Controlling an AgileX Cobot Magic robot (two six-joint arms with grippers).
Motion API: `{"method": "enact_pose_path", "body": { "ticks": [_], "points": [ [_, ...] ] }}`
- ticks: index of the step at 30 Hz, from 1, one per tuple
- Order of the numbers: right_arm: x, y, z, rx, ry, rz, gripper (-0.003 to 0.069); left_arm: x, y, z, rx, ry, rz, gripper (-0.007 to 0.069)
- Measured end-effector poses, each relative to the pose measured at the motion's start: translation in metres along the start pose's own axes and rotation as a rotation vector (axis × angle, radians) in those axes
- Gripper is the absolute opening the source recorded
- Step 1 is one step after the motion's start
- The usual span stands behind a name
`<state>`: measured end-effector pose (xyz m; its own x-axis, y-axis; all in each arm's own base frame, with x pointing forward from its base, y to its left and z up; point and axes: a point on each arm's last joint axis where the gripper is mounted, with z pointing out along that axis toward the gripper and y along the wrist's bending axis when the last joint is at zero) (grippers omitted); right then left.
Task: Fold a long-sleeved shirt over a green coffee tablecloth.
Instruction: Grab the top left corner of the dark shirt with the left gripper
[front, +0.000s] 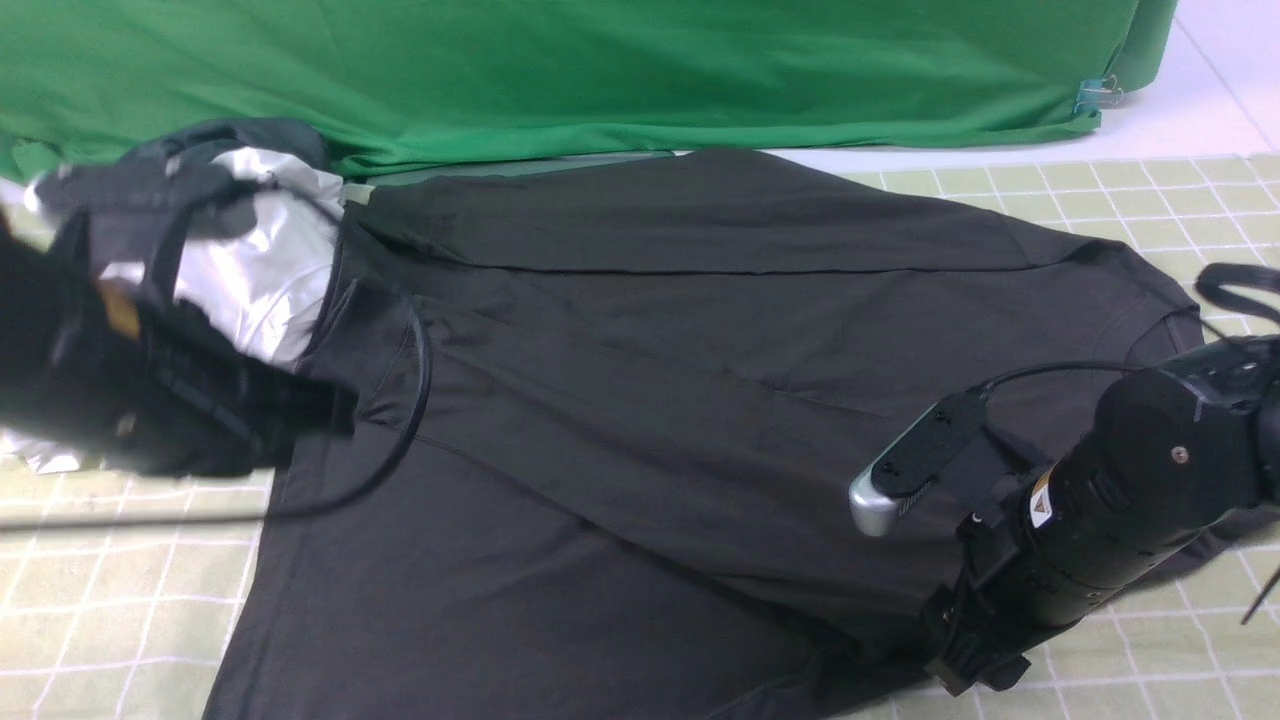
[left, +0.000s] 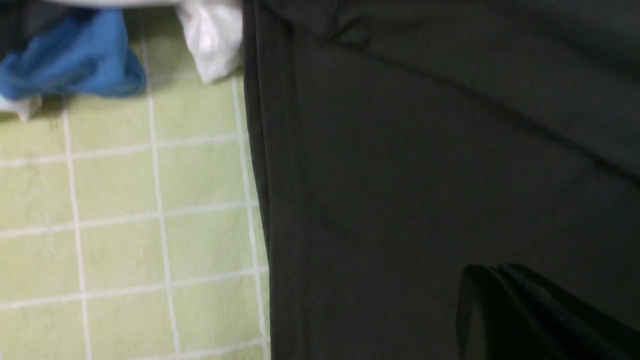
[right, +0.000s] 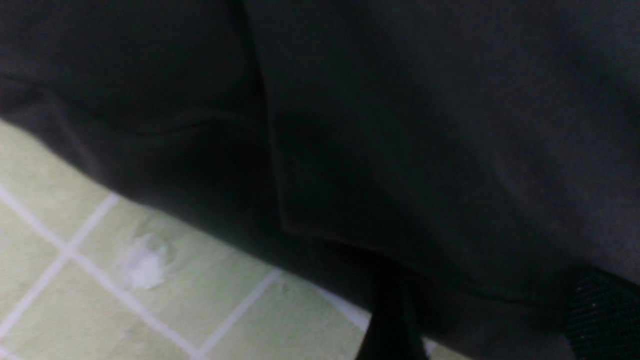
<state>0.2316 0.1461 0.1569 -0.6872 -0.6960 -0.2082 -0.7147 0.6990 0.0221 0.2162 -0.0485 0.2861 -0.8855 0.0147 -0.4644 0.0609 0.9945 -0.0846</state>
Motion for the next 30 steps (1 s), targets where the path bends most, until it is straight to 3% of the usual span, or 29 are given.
{"method": "enact_pose_path", "body": {
  "ticks": [2,6,8,17,30],
  "points": [
    [0.0,0.0,0.002,0.002,0.001,-0.001,0.0398,0.008,0.001,0.001,0.001,-0.003,0.0,0.0002],
    [0.0,0.0,0.002,0.002,0.003,-0.004,0.012,0.013,0.002,0.001,0.004,-0.023,0.0,0.0002],
    [0.001,0.0,0.002,-0.003,0.016,-0.002,0.0042,0.013,0.002,0.001,0.01,-0.026,-0.005,0.0002],
    [0.014,0.006,-0.016,-0.019,0.04,0.011,0.0009,0.015,-0.001,0.001,0.043,0.002,-0.036,0.0007],
    [0.084,0.027,-0.043,-0.065,0.172,0.079,0.0009,0.026,-0.002,-0.016,0.071,0.024,-0.055,0.0011]
  ]
}}
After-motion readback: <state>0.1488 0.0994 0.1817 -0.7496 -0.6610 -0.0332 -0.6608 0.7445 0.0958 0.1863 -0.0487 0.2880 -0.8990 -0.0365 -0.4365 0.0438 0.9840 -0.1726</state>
